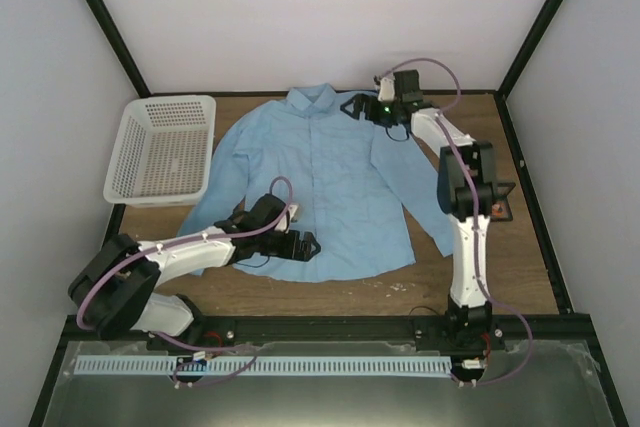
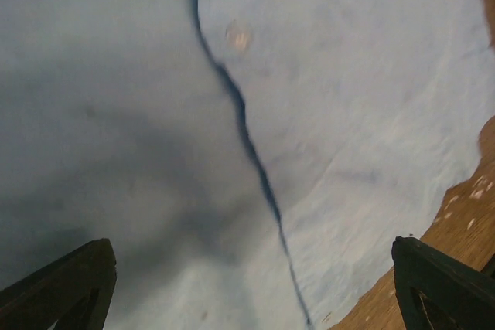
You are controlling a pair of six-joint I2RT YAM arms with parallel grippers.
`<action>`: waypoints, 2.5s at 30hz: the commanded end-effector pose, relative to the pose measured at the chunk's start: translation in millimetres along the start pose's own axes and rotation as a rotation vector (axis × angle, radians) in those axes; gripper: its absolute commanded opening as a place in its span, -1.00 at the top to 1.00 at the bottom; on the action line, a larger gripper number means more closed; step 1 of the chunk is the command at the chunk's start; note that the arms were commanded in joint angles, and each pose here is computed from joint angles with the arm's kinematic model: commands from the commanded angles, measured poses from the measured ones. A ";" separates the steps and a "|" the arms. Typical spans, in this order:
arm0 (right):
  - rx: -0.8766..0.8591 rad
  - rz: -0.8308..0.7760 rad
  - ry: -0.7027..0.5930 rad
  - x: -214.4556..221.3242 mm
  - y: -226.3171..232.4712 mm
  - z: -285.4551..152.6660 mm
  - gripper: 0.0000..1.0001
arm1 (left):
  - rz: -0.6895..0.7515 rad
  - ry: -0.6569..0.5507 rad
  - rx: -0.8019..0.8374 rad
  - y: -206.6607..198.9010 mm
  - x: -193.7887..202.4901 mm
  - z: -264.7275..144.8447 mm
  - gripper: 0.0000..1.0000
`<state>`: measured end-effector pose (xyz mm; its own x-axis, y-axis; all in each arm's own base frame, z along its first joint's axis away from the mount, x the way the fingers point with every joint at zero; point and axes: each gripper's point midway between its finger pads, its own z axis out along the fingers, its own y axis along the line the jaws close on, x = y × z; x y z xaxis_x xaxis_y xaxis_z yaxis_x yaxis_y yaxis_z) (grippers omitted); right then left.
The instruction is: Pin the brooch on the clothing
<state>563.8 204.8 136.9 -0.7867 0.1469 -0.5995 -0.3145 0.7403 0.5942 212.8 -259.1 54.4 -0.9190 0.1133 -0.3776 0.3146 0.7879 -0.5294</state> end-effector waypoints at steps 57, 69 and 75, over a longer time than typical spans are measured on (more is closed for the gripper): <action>0.155 0.192 0.102 97.9 -77.7 -61.7 -1.00 | -0.219 -0.308 -0.170 124.8 -303.3 48.8 -1.00; 0.250 0.164 0.082 92.1 -68.6 -85.5 -1.00 | -0.174 -0.254 -0.173 131.8 -297.5 37.1 -0.99; 0.025 0.134 0.123 114.4 -3.9 -84.4 -1.00 | -0.171 -0.278 -0.167 127.3 -304.4 28.6 -1.00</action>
<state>453.8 130.0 92.9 -0.8702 0.2122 -0.4446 -0.0882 0.8208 0.5644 535.7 -206.5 49.7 -0.8685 -0.1907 -0.4576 0.0543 0.8809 -0.4701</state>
